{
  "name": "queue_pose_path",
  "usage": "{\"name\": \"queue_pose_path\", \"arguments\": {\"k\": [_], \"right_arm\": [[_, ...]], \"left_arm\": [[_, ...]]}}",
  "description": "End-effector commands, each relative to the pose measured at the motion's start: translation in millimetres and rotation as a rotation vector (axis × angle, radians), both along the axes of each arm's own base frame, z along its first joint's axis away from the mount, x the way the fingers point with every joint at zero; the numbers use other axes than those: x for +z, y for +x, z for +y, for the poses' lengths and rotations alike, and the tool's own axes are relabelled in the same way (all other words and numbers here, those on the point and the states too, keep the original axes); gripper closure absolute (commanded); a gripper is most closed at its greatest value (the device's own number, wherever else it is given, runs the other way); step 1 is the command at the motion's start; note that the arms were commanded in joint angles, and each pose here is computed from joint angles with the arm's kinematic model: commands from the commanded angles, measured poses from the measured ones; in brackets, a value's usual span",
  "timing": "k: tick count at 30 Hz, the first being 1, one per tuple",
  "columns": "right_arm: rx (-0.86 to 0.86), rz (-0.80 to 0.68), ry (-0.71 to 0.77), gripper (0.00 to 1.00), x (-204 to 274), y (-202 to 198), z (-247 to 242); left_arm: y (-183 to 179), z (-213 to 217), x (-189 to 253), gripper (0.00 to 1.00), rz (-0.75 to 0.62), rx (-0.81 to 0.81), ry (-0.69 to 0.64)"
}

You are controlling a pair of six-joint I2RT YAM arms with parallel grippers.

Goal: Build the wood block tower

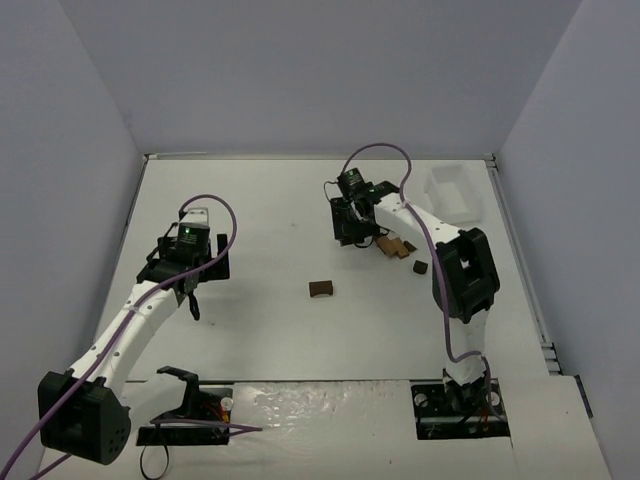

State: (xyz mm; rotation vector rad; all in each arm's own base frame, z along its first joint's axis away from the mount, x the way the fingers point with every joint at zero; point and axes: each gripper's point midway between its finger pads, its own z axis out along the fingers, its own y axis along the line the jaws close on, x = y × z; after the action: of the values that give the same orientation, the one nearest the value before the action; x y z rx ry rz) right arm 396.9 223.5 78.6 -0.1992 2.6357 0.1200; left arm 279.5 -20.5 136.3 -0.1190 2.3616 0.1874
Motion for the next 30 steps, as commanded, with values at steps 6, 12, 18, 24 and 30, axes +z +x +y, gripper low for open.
{"name": "queue_pose_path", "arguments": {"k": [6, 12, 18, 24, 30], "right_arm": [[0.024, 0.077, 0.014, 1.0, -11.5, -23.4, 57.7], [-0.011, 0.12, 0.015, 1.0, -24.5, -31.6, 73.3], [-0.037, 0.158, -0.002, 1.0, -37.5, -43.1, 79.0], [-0.047, 0.169, -0.001, 1.0, -40.8, -52.4, 86.0], [-0.051, 0.196, -0.011, 1.0, -48.4, -63.0, 88.1]], "left_arm": [[17.5, -1.3, 27.7, 0.03, -0.092, 0.005, -0.002], [17.5, -0.3, 28.5, 0.03, -0.092, 0.009, 0.002], [17.5, 0.1, 28.5, 0.03, -0.092, 0.01, 0.004], [17.6, -1.0, 27.9, 0.03, -0.089, 0.007, -0.001], [17.2, -1.9, 27.2, 0.03, -0.084, 0.003, -0.004]]}}
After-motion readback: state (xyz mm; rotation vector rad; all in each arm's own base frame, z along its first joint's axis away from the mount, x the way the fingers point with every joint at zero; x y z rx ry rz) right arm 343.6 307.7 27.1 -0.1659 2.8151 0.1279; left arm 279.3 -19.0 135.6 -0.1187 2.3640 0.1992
